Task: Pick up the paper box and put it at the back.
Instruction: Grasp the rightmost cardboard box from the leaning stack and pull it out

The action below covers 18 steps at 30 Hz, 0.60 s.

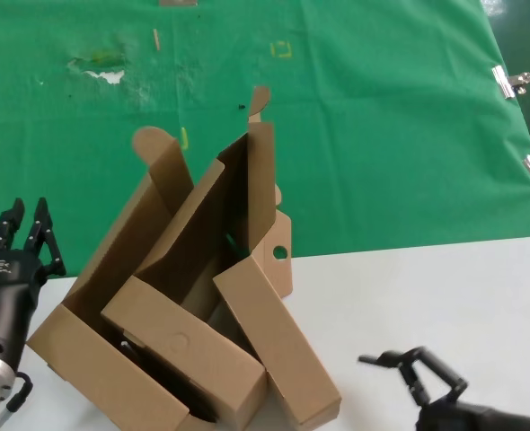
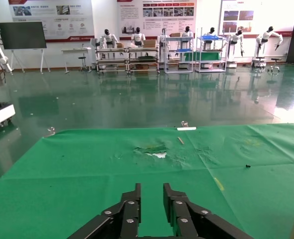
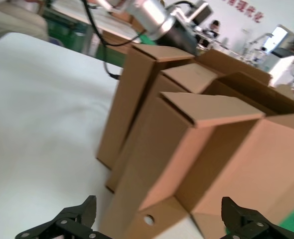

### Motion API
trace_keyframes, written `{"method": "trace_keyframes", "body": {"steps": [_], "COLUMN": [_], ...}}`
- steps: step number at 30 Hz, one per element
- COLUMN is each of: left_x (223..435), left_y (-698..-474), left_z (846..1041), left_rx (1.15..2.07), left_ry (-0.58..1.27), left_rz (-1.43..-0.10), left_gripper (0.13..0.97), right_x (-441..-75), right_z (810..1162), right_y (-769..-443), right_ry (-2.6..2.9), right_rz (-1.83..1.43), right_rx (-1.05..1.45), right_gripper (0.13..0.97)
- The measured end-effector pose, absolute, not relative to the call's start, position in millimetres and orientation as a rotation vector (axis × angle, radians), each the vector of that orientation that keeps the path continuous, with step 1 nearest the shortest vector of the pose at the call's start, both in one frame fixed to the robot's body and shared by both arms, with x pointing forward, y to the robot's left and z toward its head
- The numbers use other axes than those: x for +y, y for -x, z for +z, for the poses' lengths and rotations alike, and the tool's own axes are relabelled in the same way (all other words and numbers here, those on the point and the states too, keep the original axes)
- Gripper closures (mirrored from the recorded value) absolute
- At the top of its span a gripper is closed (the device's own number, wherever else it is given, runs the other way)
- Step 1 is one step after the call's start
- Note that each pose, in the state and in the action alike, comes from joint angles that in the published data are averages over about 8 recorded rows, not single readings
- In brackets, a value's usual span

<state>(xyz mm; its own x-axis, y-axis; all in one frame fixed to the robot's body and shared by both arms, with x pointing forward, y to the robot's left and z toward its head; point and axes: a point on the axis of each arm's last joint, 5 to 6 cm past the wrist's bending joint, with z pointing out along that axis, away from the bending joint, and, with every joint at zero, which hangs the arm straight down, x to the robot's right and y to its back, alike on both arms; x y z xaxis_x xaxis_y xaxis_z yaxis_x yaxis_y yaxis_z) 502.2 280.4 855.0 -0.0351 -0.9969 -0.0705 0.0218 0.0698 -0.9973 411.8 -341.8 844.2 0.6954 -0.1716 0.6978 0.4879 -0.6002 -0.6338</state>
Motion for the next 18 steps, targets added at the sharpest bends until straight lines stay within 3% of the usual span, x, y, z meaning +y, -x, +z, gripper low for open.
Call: {"method": "trace_keyframes", "body": {"steps": [3,12,18], "left_x": [280,280,280], "left_y": [-502,-502,-502], "left_z": [855.0,855.0,855.0], "left_rx": [1.253,1.253,1.253], "left_ry": [1.125,1.125,1.125], "left_rz": [-1.193,-1.193,-1.193], "left_gripper": [0.847,0.913,0.943], "right_x": [-337,-322,-315], "right_z": [840,829,825], "right_y": [-415,-429,-433], "right_ry": [2.029,2.037,2.038], "right_rz": [-0.904,-0.858,-0.862], "right_rx": [-0.283,-0.31,-0.299], "right_gripper": [0.199,0.328,0.474]}}
